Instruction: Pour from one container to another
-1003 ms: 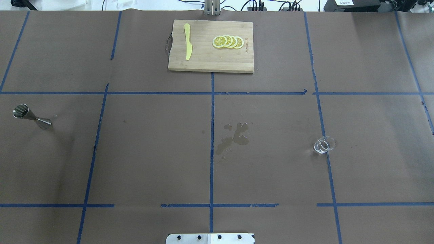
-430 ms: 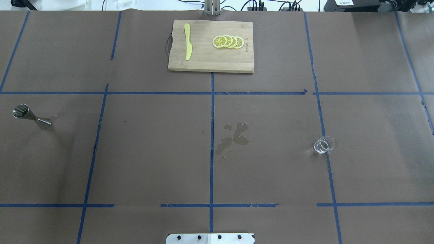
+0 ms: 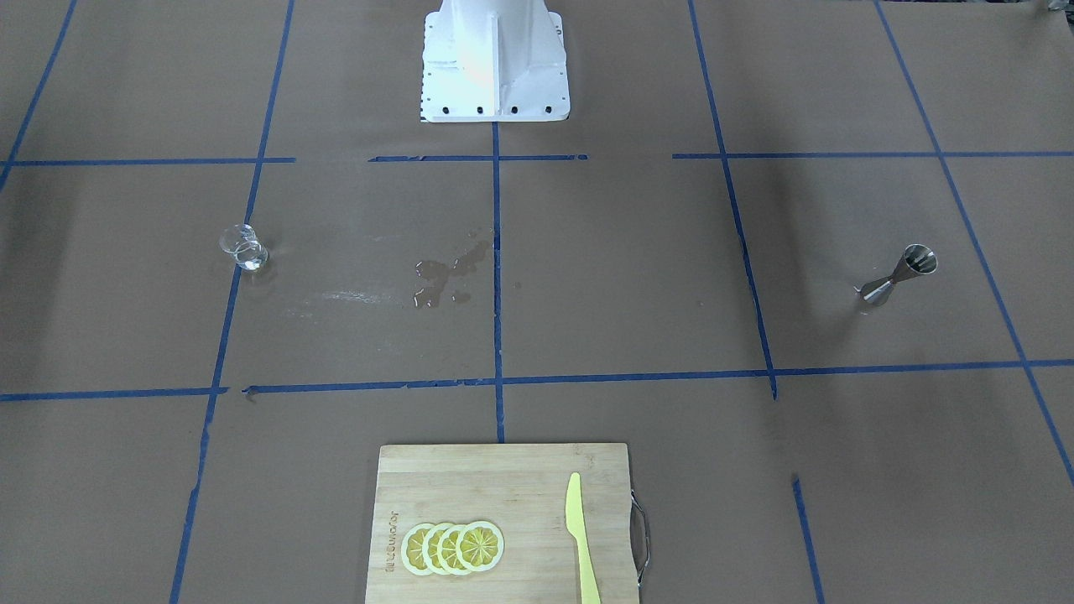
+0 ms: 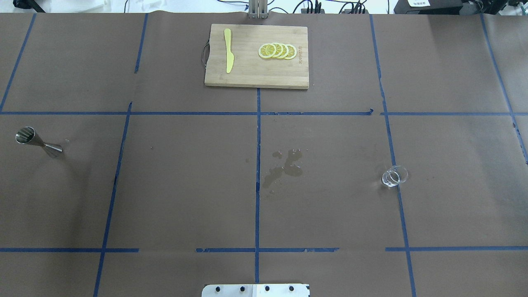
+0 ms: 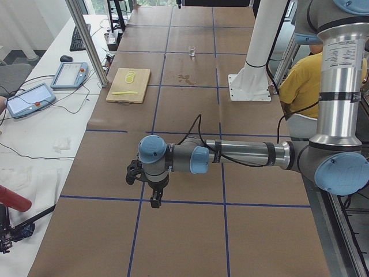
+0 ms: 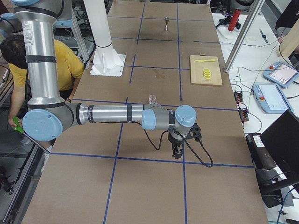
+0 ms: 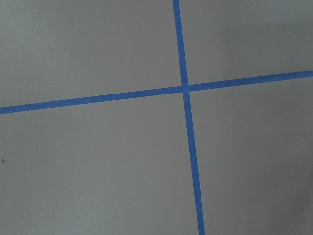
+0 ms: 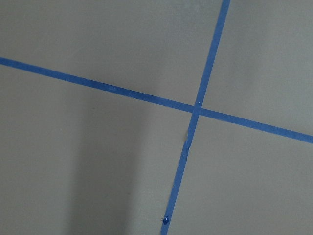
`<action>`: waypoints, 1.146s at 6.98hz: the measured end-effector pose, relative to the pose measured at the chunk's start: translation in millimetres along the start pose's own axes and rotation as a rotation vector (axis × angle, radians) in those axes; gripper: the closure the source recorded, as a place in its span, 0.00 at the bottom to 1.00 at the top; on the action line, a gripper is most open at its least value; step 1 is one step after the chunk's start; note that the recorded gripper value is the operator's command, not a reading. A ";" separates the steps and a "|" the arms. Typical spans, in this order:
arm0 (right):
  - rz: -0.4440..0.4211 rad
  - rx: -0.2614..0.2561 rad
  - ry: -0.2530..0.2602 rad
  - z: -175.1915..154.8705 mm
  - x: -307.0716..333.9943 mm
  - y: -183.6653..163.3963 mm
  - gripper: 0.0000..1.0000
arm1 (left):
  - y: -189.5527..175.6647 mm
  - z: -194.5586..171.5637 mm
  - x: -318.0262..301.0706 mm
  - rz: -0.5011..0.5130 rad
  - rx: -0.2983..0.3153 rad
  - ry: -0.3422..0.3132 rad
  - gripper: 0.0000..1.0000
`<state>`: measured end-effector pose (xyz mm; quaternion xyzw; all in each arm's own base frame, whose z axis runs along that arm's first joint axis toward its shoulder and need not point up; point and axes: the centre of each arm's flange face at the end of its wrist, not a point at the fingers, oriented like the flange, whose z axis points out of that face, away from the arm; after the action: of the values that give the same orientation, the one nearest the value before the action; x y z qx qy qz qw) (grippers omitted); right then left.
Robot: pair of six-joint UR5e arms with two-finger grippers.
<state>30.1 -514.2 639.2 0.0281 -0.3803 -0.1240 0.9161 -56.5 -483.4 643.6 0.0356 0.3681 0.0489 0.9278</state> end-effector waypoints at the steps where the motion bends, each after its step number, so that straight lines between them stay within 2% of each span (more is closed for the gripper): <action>1: -0.003 -0.001 -0.001 0.7 2.6 4.6 0.00 | -0.4 -0.3 0.2 0.000 0.001 0.000 0.00; 8: -0.001 0.012 -0.019 -4.8 3.4 8.1 0.00 | -1.3 -0.2 0.6 -0.001 -0.001 0.002 0.00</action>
<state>37.4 -507.4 639.3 0.0328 -0.3897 -0.1224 0.9122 -56.1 -484.6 642.9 0.0349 0.3689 0.0486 0.9276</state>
